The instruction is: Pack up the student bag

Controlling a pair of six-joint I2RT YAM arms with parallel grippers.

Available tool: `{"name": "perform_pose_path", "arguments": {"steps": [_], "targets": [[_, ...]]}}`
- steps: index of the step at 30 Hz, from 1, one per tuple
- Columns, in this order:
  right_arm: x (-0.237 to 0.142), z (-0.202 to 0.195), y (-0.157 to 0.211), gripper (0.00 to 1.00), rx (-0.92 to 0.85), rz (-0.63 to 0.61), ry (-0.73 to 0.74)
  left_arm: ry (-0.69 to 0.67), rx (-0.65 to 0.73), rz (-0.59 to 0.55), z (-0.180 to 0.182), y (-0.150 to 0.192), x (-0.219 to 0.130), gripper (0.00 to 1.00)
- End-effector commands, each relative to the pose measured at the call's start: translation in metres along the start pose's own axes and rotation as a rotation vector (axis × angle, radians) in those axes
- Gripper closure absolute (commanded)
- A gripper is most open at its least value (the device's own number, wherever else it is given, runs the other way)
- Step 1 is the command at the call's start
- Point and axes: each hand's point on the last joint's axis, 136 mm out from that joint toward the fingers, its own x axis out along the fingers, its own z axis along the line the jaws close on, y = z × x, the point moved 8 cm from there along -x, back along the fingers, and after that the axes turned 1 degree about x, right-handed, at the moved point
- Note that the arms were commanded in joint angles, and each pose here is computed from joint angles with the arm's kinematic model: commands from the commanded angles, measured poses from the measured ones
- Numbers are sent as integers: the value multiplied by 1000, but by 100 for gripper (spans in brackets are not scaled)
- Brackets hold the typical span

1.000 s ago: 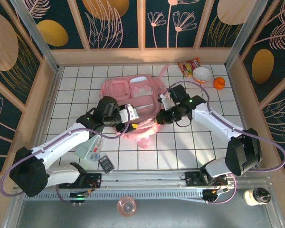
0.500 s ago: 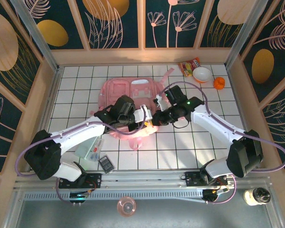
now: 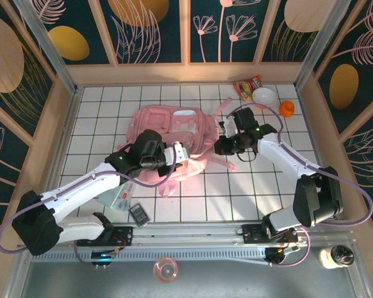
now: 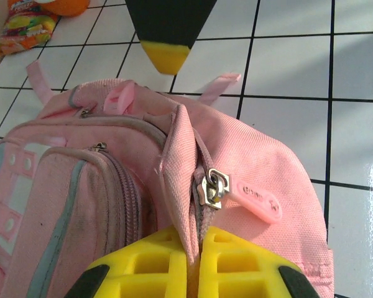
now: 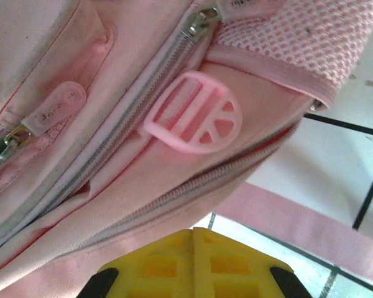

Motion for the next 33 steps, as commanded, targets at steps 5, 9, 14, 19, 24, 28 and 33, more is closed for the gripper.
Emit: {"name": "perform_pose_path", "arguments": {"steps": [5, 9, 14, 19, 24, 28, 33], "targets": [[-31, 63, 16, 70, -236, -144, -211, -30, -71, -144, 7, -22, -3, 100], [-48, 88, 42, 68, -253, -245, -208, 5, -149, -159, 9, -26, 5, 100], [-47, 101, 66, 64, -264, -291, -160, 57, -204, -167, 10, -31, 14, 100], [-33, 96, 64, 62, -242, -259, -112, 84, -217, -207, 12, -40, 14, 100], [-16, 92, 66, 62, -249, -218, -100, 83, -218, -234, 15, -46, 11, 100], [-7, 93, 63, 62, -254, -210, -113, 95, -216, -255, 13, -49, 9, 100], [-2, 93, 52, 64, -249, -259, -58, 114, -209, -292, 12, -54, 5, 100]]}}
